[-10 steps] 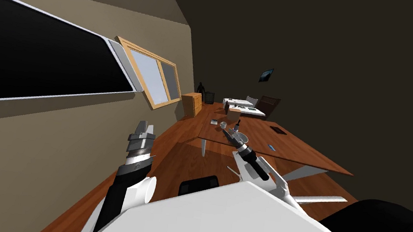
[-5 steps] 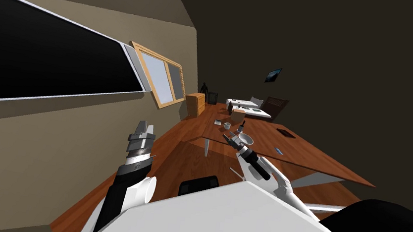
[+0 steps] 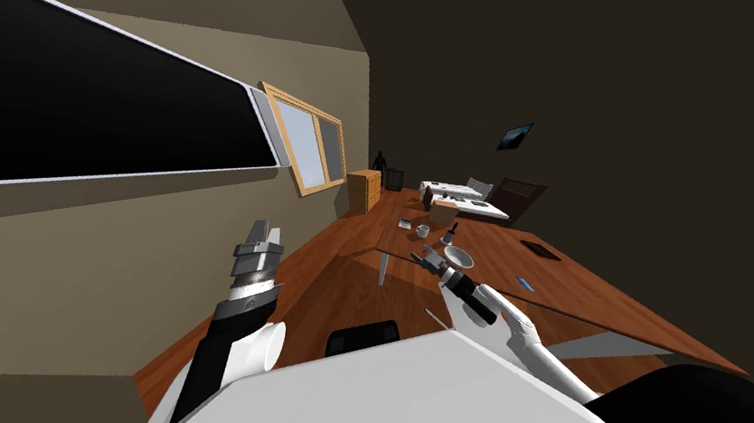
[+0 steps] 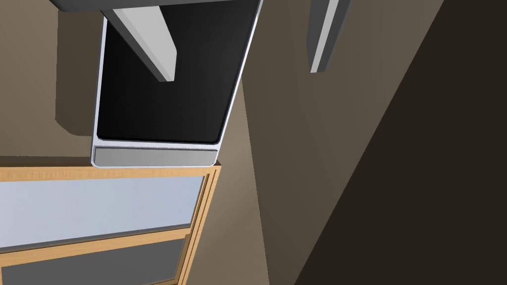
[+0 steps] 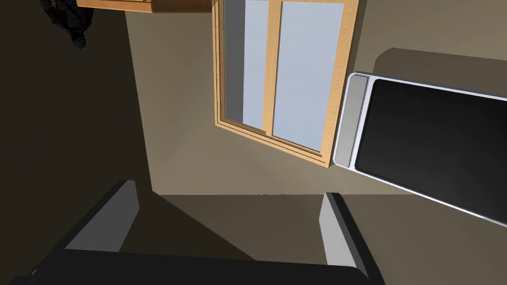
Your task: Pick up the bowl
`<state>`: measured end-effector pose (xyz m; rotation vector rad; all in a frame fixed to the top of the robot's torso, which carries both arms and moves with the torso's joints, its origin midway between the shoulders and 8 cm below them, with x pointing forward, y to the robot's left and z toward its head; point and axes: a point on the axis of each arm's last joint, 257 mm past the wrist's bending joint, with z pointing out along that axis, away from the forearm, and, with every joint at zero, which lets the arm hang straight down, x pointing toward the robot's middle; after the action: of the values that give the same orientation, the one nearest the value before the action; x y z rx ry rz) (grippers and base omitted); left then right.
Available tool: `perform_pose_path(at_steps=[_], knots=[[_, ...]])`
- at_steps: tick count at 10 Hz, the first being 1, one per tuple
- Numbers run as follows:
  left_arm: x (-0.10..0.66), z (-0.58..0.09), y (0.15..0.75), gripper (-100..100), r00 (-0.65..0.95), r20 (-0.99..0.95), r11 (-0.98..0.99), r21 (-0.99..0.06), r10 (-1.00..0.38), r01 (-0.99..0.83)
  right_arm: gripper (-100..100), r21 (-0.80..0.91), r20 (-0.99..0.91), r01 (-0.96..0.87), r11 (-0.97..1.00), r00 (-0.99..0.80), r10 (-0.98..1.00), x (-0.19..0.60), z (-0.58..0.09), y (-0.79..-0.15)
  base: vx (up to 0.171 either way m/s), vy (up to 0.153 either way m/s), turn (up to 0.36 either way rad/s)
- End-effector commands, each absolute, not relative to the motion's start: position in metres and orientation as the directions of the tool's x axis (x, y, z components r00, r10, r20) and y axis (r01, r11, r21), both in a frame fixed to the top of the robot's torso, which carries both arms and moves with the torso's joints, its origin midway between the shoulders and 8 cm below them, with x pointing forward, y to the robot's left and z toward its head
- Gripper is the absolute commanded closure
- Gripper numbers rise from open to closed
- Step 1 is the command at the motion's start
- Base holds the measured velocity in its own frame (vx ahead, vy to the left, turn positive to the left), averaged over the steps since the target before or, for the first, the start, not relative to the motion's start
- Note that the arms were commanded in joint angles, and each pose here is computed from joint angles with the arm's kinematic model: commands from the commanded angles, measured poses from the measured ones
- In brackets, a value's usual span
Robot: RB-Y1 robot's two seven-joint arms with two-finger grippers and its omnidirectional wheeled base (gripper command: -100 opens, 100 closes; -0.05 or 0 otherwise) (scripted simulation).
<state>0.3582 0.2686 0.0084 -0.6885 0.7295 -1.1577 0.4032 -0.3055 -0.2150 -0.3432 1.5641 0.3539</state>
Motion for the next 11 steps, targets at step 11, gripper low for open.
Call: perform_pose_path(at_steps=[11], knots=[[0.358, 0.008, 0.269, 0, 0.233, -0.150, 0.257, -0.795, -0.961, 0.549, -100, -0.381, -0.840, -0.420, 0.824, -0.216, -0.498, 0.380, -0.314, -0.444, -0.001, 0.028, 0.099]])
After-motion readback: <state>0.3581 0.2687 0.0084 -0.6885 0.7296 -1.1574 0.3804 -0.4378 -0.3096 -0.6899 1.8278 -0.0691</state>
